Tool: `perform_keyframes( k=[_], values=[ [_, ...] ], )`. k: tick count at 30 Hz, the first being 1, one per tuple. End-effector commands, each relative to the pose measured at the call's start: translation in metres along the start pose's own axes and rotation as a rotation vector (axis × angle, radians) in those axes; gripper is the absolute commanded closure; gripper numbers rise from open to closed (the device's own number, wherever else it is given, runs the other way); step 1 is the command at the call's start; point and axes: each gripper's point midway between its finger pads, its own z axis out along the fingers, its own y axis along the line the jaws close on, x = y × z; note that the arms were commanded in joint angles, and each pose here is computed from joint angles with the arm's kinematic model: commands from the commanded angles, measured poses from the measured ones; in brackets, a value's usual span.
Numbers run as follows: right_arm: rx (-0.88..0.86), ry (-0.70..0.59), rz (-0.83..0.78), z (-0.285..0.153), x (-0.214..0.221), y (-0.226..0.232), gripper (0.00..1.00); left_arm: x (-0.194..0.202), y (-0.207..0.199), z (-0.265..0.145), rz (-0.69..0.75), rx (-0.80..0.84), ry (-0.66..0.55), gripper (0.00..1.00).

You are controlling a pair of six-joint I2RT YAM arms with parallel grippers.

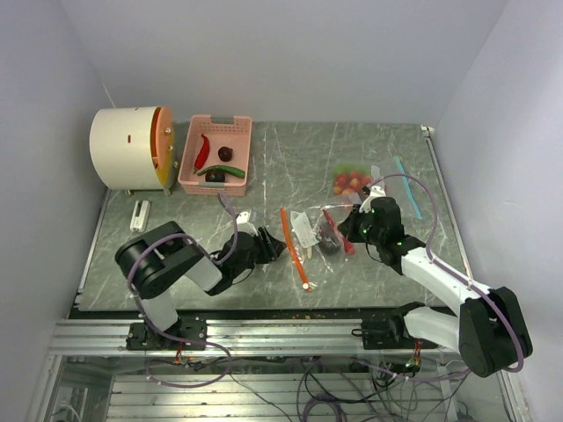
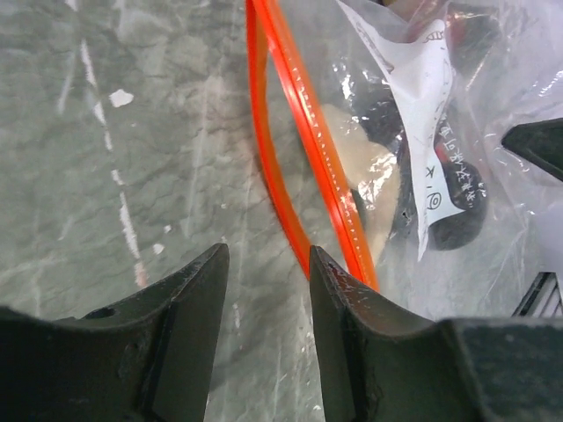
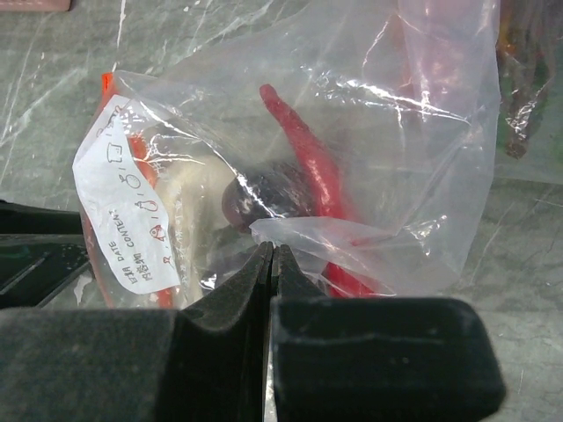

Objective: Open the zip-top bag and remove the fake food
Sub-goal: Pick up the fake vegetable from the zipper food storage bag.

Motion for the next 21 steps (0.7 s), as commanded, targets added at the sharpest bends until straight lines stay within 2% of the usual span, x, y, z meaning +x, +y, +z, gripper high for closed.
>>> perform_keyframes(
  k=[1,7,12,21],
  values=[
    [-0.001,-0.045,0.000,-0.003,-0.015,0.003,1.00,0.004,-0.029,0.011,-0.060,0.140,-0.015,0.47],
    [0.004,-0.039,0.002,-0.003,-0.012,0.001,1.00,0.017,-0.034,0.020,-0.084,0.195,0.000,0.52],
    [0.006,-0.036,0.003,-0.002,-0.010,0.000,1.00,0.017,-0.041,0.020,-0.083,0.223,0.002,0.67],
    [0.000,-0.030,0.008,-0.001,-0.006,0.000,1.00,0.011,-0.069,0.023,-0.046,0.305,0.008,0.67]
  ],
)
